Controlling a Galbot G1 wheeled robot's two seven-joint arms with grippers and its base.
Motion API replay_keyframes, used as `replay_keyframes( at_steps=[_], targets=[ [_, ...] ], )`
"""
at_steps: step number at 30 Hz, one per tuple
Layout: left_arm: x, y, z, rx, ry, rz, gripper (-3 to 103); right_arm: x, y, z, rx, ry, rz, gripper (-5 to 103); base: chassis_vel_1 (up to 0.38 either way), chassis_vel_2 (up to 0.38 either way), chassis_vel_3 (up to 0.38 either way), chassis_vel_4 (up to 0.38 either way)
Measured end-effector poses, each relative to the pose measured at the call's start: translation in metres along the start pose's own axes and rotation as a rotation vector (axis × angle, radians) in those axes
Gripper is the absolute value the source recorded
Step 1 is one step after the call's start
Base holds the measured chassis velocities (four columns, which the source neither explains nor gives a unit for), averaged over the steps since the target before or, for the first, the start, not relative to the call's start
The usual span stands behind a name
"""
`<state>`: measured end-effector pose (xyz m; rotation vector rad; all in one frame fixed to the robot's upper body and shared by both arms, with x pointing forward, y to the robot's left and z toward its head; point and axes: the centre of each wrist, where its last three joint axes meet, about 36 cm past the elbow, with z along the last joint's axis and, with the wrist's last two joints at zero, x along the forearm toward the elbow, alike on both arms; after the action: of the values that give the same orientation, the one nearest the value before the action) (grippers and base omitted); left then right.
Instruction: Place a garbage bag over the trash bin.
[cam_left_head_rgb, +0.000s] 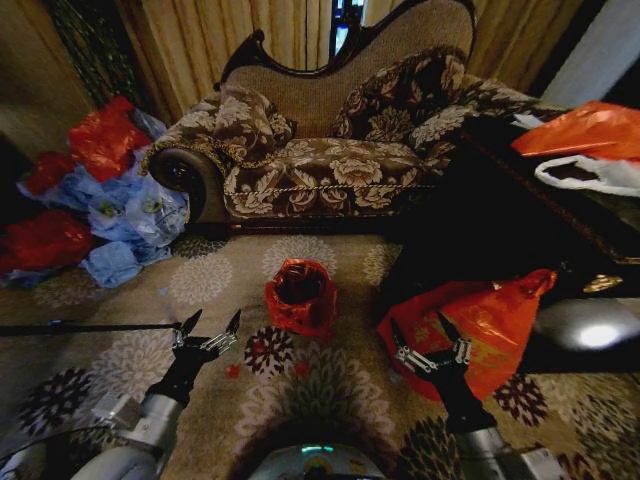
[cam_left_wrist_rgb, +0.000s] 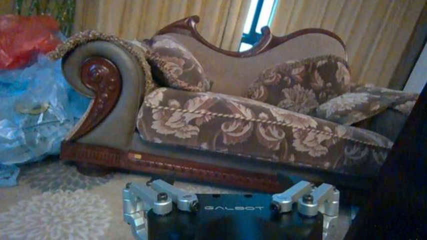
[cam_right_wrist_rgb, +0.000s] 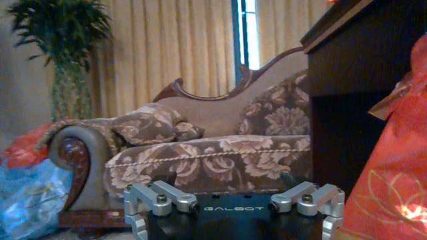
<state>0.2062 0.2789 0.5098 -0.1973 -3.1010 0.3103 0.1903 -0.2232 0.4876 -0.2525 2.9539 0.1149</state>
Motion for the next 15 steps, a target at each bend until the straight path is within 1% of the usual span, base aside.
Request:
replay_keyframes(
  at_steps=[3, 7, 8, 15],
  targets=[
    [0.0014, -0.0014, 0.0018, 0.001, -0.023, 0.004, 100, -0.0011, 0.0023, -0.0001, -0.001, 0.001, 0.016, 100, 0.000, 0.000, 0.000, 0.000],
    [0.0015, -0.0014, 0.0019, 0.001, -0.026, 0.004, 100, -0.0011, 0.0023, -0.0001, -0.001, 0.000, 0.017, 100, 0.000, 0.000, 0.000, 0.000],
    [0.0019, -0.0015, 0.0023, 0.001, -0.035, 0.004, 100, -0.0014, 0.0026, -0.0002, -0.001, 0.000, 0.018, 100, 0.000, 0.000, 0.000, 0.000],
    [0.0016, -0.0013, 0.0023, 0.001, -0.029, 0.004, 100, -0.0012, 0.0025, -0.0002, 0.000, 0.000, 0.018, 100, 0.000, 0.000, 0.000, 0.000]
  ],
)
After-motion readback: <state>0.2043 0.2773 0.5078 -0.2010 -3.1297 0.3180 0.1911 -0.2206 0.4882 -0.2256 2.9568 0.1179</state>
